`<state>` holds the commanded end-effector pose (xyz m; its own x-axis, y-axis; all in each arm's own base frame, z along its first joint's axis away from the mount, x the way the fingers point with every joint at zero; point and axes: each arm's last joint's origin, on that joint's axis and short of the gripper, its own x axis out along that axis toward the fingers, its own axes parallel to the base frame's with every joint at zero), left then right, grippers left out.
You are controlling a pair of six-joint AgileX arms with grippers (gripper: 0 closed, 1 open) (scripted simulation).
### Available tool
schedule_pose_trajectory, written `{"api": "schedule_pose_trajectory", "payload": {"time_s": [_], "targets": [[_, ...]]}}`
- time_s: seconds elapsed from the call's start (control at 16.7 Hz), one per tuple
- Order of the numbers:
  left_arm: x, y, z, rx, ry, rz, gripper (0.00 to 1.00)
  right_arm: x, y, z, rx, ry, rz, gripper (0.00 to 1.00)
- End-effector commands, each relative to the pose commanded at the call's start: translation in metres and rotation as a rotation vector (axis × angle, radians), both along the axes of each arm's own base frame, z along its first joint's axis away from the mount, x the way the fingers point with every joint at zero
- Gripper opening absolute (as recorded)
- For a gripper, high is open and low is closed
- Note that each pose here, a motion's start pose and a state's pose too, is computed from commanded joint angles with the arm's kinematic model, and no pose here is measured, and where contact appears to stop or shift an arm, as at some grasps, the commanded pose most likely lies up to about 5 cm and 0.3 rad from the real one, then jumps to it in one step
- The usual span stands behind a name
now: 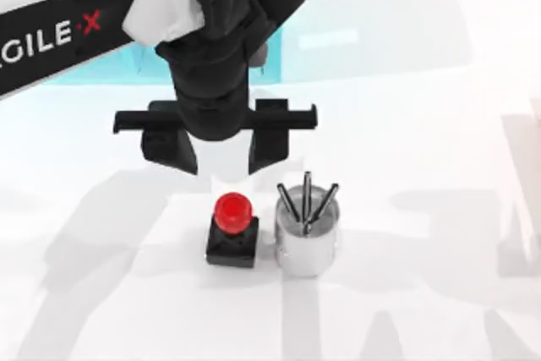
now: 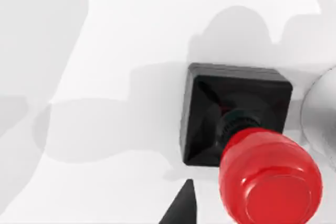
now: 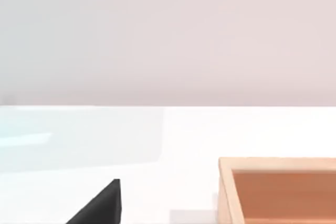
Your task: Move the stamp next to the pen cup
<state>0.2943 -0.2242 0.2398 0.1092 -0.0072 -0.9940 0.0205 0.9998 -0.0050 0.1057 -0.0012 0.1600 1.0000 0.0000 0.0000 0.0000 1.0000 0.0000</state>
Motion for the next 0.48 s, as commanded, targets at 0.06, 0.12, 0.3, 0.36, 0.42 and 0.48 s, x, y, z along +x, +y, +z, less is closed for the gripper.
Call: {"api": "schedule_pose_trajectory", "payload": {"time_s": [0.06, 0.12, 0.3, 0.36, 0.42, 0.48], "targets": [[0.0, 0.0, 0.0, 0.0, 0.0, 0.0, 0.9, 0.0, 0.0, 0.0, 0.0, 0.0, 0.0, 1.0], [0.0, 0.0, 0.0, 0.0, 0.0, 0.0, 0.98, 0.0, 0.0, 0.0, 0.0, 0.0, 0.0, 1.0], [0.0, 0.0, 0.0, 0.0, 0.0, 0.0, 1.0, 0.0, 0.0, 0.0, 0.0, 0.0, 0.0, 1.0], [0.0, 0.0, 0.0, 0.0, 0.0, 0.0, 1.0, 0.0, 0.0, 0.0, 0.0, 0.0, 0.0, 1.0], [0.0, 0.0, 0.0, 0.0, 0.0, 0.0, 1.0, 0.0, 0.0, 0.0, 0.0, 0.0, 0.0, 1.0], [0.0, 0.0, 0.0, 0.0, 0.0, 0.0, 1.0, 0.0, 0.0, 0.0, 0.0, 0.0, 0.0, 1.0]]}}
